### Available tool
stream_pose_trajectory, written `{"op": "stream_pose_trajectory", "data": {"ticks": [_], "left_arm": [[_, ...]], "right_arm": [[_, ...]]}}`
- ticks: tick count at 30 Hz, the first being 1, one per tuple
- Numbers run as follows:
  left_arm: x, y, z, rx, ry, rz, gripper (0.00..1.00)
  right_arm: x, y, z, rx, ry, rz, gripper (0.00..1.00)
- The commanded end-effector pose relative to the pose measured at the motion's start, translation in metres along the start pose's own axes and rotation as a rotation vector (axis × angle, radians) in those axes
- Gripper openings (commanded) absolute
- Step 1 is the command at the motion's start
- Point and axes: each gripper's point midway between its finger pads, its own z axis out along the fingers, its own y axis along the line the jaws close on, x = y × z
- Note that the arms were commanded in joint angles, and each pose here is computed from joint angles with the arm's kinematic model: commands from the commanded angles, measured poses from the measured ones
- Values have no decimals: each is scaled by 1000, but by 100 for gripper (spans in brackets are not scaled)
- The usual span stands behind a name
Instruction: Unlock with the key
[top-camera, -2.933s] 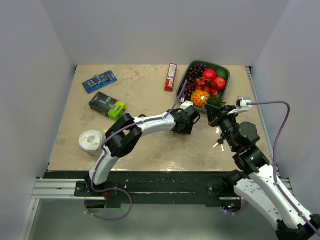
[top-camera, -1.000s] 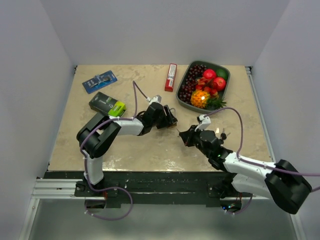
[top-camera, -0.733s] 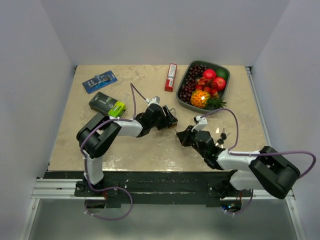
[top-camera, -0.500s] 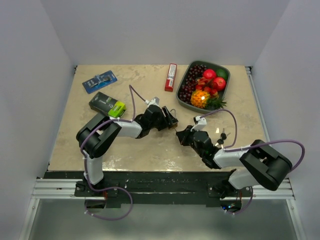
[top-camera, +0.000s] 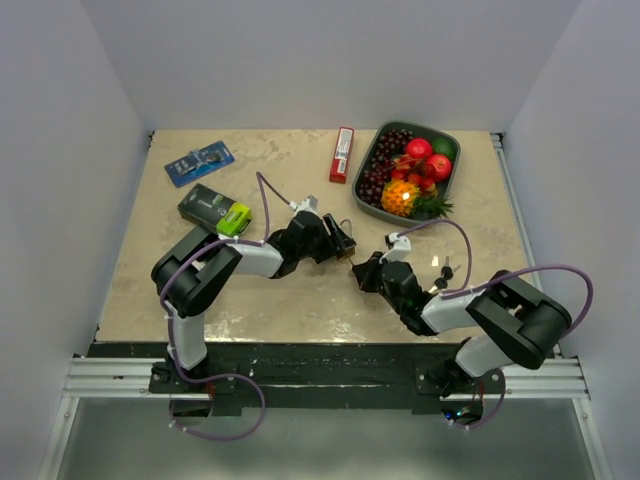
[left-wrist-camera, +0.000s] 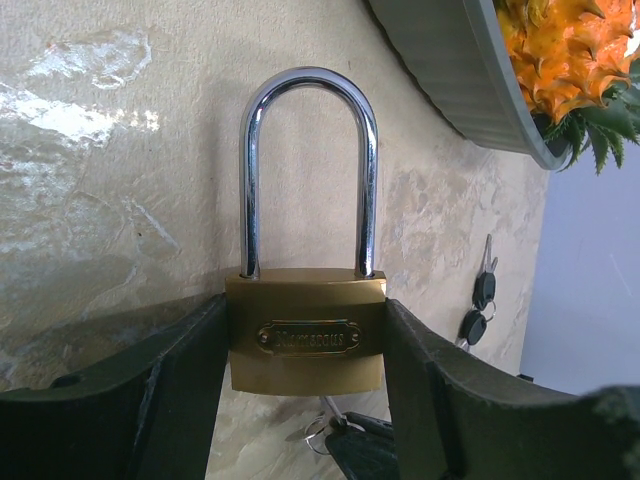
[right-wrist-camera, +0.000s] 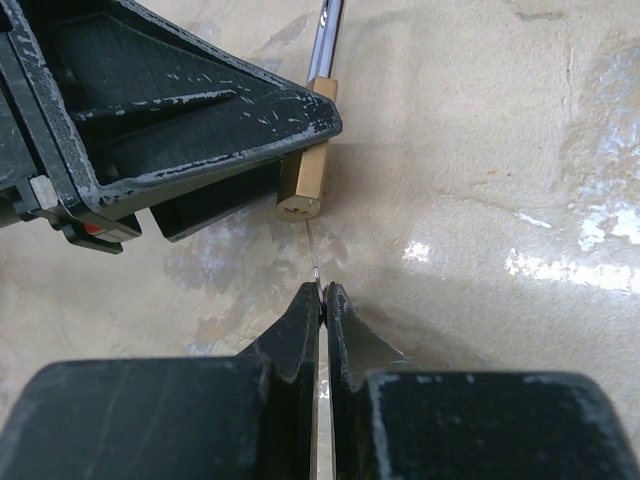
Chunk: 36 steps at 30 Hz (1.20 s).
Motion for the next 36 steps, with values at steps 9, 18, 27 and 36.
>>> {"op": "stream_pose_trajectory", "data": {"ticks": [9,18,27,36], "left_arm": [[18,31,-7,-94,59,-7,0],[18,32,-7,-96,58,-10,0],[19,32,-7,-96,62,-13,0],[19,31,-7,-93,61,-26,0]], "right_arm": [[-28,23,13,-38,-100,31,0],[-25,12,18,27,-103,45,0],[-33,8,14,36,-150,62,0],[-40,10,11,22,-191,70,0]]}}
